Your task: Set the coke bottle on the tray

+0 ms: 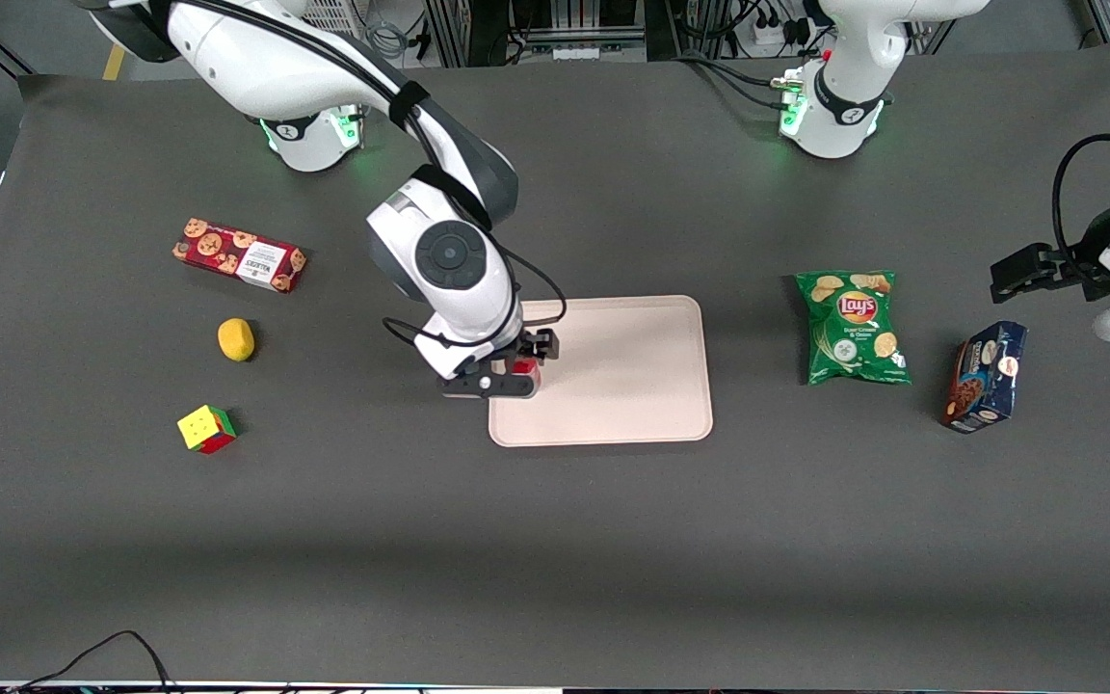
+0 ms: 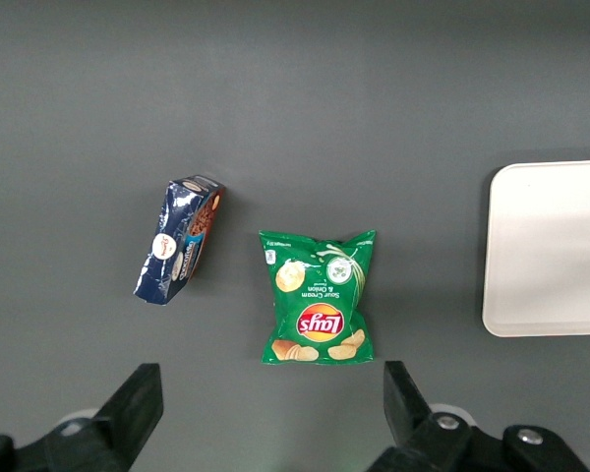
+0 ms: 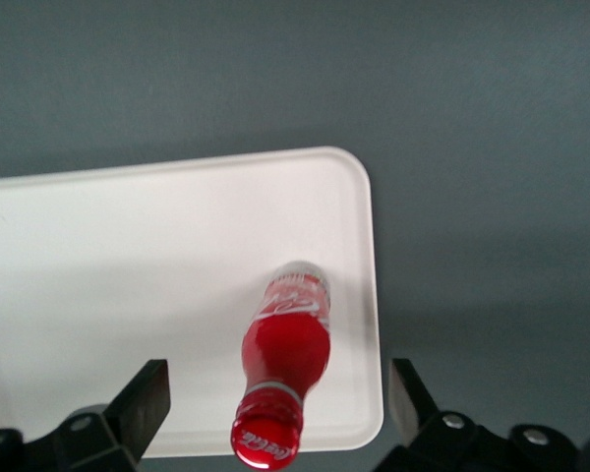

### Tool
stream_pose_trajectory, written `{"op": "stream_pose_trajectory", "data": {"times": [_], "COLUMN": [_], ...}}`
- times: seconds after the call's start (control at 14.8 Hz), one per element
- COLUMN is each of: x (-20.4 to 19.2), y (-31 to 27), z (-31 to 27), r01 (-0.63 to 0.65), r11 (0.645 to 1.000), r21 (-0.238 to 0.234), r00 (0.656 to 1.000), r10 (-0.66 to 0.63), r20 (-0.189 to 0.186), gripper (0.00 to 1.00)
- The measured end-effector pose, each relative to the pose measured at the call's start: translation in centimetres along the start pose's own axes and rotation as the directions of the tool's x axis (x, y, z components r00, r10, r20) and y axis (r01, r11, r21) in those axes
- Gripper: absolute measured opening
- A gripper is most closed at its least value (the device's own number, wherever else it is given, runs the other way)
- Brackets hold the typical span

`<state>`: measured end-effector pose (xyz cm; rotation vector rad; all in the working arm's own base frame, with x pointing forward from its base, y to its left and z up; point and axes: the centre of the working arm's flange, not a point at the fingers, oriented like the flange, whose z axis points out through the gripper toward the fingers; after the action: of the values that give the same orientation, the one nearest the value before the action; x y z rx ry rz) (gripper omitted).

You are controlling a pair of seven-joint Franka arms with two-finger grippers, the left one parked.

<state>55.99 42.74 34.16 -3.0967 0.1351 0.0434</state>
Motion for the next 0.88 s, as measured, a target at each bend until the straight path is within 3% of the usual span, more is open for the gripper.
{"op": "stream_pose_trajectory", "data": {"times": [0.14, 0.34, 0.47, 0.61, 0.88], "x": [1.6, 4.2, 4.9, 4.1, 0.8], "y": [2.4, 9.4, 15.0, 20.7, 31.7], "z": [-3.7, -11.1, -15.8, -19.3, -23.0], "r01": [-0.037, -0.031, 0.001, 0.038, 0.069], "r11": [0.999, 0.999, 0.999, 0.999, 0.997], "r21": [0.007, 0.032, 0.032, 0.014, 0.017], "r00": [0.999, 0.999, 0.999, 0.996, 0.992], "r10": [0.037, 0.031, 0.000, -0.037, -0.067], "r20": [-0.025, -0.016, -0.049, -0.083, -0.107], "gripper": [1.00, 1.00, 1.00, 1.00, 1.00]}}
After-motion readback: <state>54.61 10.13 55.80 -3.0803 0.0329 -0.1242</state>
